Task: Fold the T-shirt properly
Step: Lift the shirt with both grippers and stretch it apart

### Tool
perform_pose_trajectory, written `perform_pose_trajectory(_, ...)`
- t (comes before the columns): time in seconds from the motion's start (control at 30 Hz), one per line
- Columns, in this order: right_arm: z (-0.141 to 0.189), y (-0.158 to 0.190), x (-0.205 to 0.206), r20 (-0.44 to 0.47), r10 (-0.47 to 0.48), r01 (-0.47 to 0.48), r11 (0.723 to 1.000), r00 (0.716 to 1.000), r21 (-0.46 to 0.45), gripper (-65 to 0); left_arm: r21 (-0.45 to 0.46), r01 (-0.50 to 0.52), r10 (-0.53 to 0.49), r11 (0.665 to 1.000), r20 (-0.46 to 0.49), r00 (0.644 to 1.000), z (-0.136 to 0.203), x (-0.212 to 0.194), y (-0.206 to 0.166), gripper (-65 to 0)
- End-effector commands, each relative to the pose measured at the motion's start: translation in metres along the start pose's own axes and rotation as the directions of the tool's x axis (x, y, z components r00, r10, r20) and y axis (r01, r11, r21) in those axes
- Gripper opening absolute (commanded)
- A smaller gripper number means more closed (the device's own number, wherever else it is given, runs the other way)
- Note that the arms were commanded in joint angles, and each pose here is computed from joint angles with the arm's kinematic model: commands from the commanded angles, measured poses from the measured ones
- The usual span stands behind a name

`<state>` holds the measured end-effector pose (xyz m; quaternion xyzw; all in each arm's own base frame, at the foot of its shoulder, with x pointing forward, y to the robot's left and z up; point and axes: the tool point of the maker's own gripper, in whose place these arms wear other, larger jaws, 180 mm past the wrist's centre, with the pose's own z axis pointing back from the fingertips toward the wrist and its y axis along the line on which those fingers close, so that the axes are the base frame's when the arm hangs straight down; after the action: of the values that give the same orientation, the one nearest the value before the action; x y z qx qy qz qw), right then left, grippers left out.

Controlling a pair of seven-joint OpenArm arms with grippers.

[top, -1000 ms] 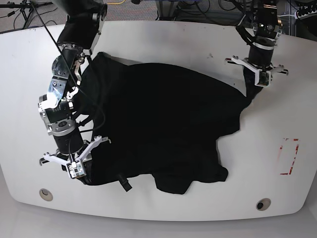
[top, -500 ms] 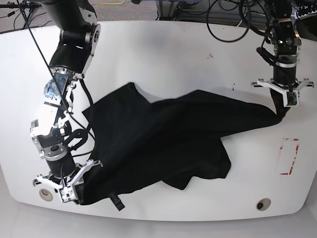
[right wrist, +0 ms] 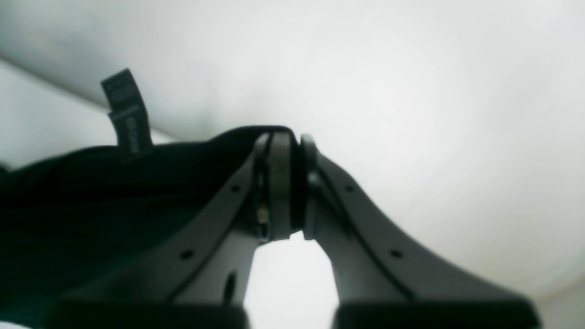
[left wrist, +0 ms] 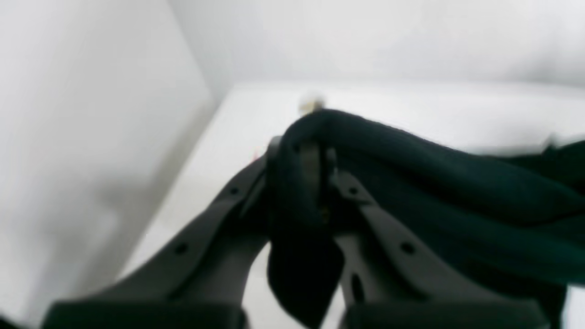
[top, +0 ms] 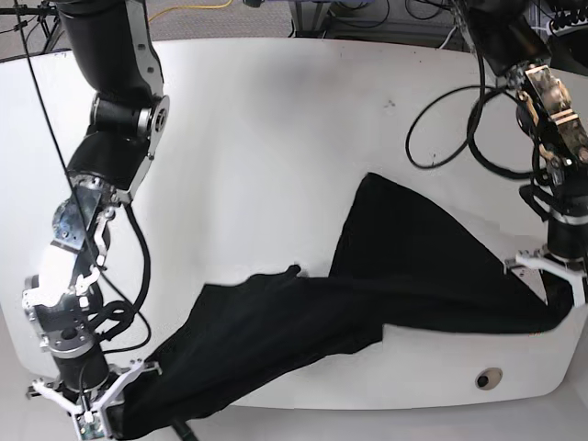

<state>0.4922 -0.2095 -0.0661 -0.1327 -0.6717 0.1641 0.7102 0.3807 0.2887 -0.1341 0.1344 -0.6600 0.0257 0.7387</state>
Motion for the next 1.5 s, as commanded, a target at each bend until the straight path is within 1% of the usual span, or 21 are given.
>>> perform_pose_trajectory(0.0, 0.002, -0.023, 0.047, 0.112, 0.005, 0.001, 0.999, 0.994, -0.051, -65.0, 0.034, 0.008, -0.013, 0.999, 0.125, 0.992, -0.003, 0.052, 0.013, -64.6)
perform_pose_trajectory(0.07, 0.001, -0.031, 0.060, 0.130, 0.007, 0.001, 0.998, 0.992, -0.064, -65.0, 0.044, -0.008, 0.000, 0.999, 0.174, 0.985, -0.006, 0.078, 0.017, -64.6)
perform_pose_trajectory(0.1, 0.000, -0.032, 0.063, 0.131, 0.006, 0.002, 0.998, 0.991, -0.066, -65.0, 0.048, -0.011, 0.002, 0.999, 0.185, 0.983, -0.007, 0.085, 0.019, -64.6)
perform_pose_trajectory(0.13, 0.000, -0.037, 0.070, 0.139, 0.007, 0.004, 0.997, 0.990, -0.073, -65.0, 0.058, -0.023, 0.010, 0.998, 0.223, 0.975, -0.007, 0.104, 0.023, -64.6)
perform_pose_trajectory(0.27, 0.004, -0.055, 0.089, 0.163, 0.026, -0.009, 0.994, 0.986, -0.107, -65.0, 0.080, -0.014, -0.010, 0.997, 0.292, 0.956, -0.004, 0.142, 0.034, -64.6)
perform_pose_trajectory(0.4, 0.009, -0.070, 0.109, 0.192, 0.040, -0.013, 0.990, 0.981, -0.139, -65.0, 0.110, -0.005, -0.035, 0.994, 0.367, 0.929, 0.003, 0.180, 0.048, -64.6)
perform_pose_trajectory(0.5, 0.011, -0.076, 0.116, 0.202, 0.048, -0.018, 0.988, 0.978, -0.152, -65.0, 0.134, 0.005, -0.057, 0.991, 0.389, 0.919, 0.007, 0.192, 0.056, -64.6)
perform_pose_trajectory(0.63, 0.015, -0.089, 0.110, 0.177, 0.070, -0.038, 0.983, 0.982, -0.177, -65.0, 0.151, 0.018, -0.077, 0.988, 0.392, 0.917, 0.010, 0.196, 0.062, -64.6)
perform_pose_trajectory(0.77, 0.014, -0.092, 0.094, 0.120, 0.067, -0.045, 0.983, 0.991, -0.177, -65.0, 0.142, 0.033, -0.080, 0.989, 0.338, 0.938, 0.005, 0.176, 0.060, -64.6)
perform_pose_trajectory(0.9, 0.014, -0.081, 0.067, 0.068, 0.070, -0.059, 0.986, 0.995, -0.157, -65.0, 0.123, 0.062, -0.094, 0.990, 0.268, 0.959, 0.000, 0.146, 0.053, -64.6)
perform_pose_trajectory(0.97, 0.019, -0.077, 0.056, 0.049, 0.087, -0.078, 0.985, 0.995, -0.156, -65.0, 0.110, 0.073, -0.097, 0.991, 0.232, 0.968, -0.002, 0.129, 0.049, -64.6)
perform_pose_trajectory(1.03, 0.023, -0.066, 0.036, 0.017, 0.098, -0.095, 0.986, 0.995, -0.139, -65.0, 0.108, 0.081, -0.101, 0.991, 0.191, 0.976, -0.002, 0.112, 0.049, -64.6)
perform_pose_trajectory(1.13, 0.036, -0.061, 0.005, -0.028, 0.084, -0.087, 0.986, 0.996, -0.144, -65.0, 0.122, 0.083, -0.098, 0.989, 0.126, 0.987, 0.001, 0.084, 0.058, -64.6)
perform_pose_trajectory(1.23, 0.046, -0.057, -0.023, -0.078, 0.073, -0.084, 0.986, 0.994, -0.142, -65.0, 0.100, 0.068, -0.077, 0.993, 0.084, 0.994, 0.003, 0.062, 0.056, -64.6)
perform_pose_trajectory(1.3, 0.054, -0.050, -0.046, -0.123, 0.073, -0.089, 0.988, 0.990, -0.129, -65.0, 0.077, 0.076, -0.080, 0.994, 0.038, 0.996, 0.007, 0.041, 0.055, -64.6)
perform_pose_trajectory(1.47, 0.078, -0.034, -0.091, -0.215, 0.091, -0.114, 0.989, 0.972, -0.094, -65.0, 0.056, 0.127, -0.122, 0.990, -0.079, 0.989, 0.021, -0.006, 0.063, -64.7)
